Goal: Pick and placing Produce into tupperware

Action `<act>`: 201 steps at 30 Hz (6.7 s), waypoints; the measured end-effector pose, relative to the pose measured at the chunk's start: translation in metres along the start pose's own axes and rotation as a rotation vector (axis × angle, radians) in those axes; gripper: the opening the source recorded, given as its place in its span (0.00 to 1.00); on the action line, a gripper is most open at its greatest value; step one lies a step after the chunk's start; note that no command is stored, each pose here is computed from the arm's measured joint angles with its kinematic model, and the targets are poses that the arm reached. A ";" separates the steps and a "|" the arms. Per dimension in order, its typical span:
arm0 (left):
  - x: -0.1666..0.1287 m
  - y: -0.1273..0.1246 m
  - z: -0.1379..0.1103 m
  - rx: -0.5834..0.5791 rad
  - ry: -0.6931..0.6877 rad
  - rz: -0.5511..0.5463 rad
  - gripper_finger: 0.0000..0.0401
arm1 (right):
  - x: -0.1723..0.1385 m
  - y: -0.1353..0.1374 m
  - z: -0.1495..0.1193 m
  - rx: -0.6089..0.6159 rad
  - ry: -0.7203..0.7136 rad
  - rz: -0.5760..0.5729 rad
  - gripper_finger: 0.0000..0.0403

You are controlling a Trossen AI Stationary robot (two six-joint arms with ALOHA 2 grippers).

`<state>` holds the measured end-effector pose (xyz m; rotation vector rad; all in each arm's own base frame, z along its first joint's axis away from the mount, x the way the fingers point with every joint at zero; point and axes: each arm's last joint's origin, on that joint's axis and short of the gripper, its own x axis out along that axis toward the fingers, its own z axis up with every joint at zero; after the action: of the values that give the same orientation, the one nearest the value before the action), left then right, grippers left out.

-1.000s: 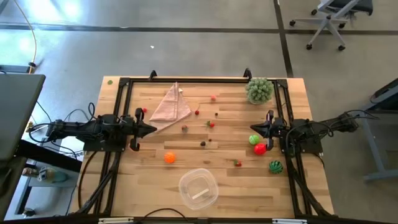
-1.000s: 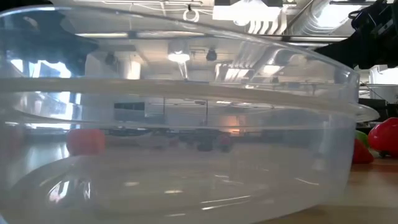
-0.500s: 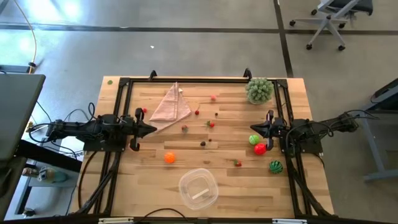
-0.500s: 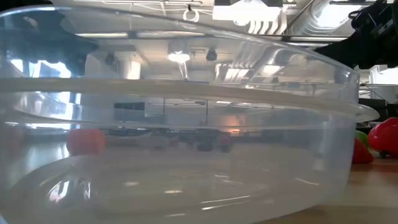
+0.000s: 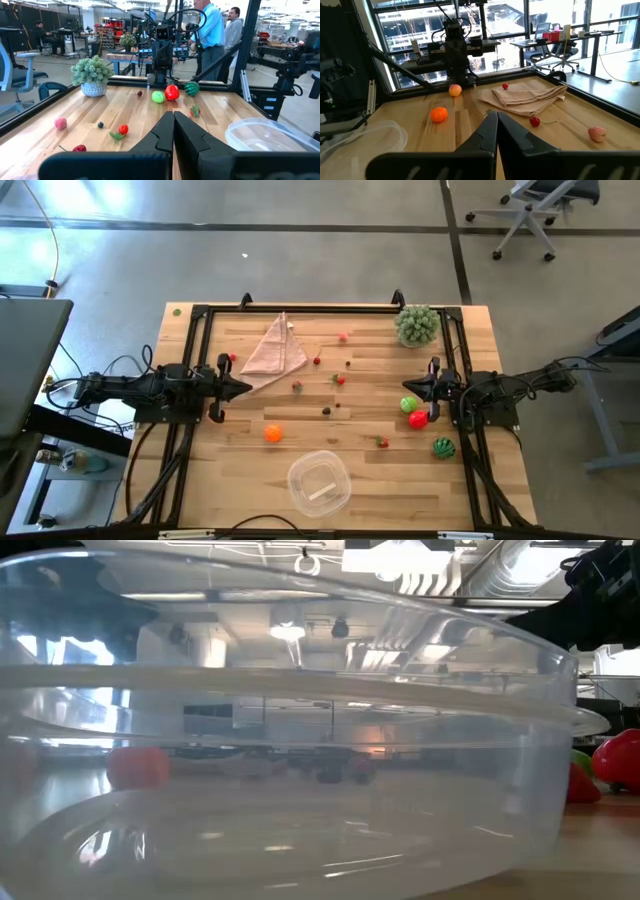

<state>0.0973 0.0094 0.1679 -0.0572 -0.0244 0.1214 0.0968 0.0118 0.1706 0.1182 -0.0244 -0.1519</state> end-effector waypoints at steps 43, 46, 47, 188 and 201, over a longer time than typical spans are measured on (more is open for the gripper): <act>0.000 0.000 0.000 0.000 0.000 0.000 0.00 | 0.000 0.000 0.000 0.194 -0.006 -0.012 0.00; 0.000 0.000 0.000 0.000 -0.001 0.000 0.00 | 0.000 0.000 0.000 0.203 -0.007 -0.012 0.00; 0.000 0.000 0.000 0.000 0.000 0.000 0.00 | 0.000 0.000 0.000 0.203 -0.008 -0.013 0.00; 0.058 -0.036 0.067 0.020 0.554 0.003 0.00 | 0.258 0.160 -0.028 -0.234 1.017 0.332 0.00; 0.058 -0.036 0.066 0.021 0.557 0.004 0.00 | 0.266 0.142 -0.027 -0.299 0.998 0.200 0.00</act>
<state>0.1574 -0.0151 0.2374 -0.0690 0.5331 0.1063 0.3815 0.1134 0.1651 -0.1168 0.9763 0.1169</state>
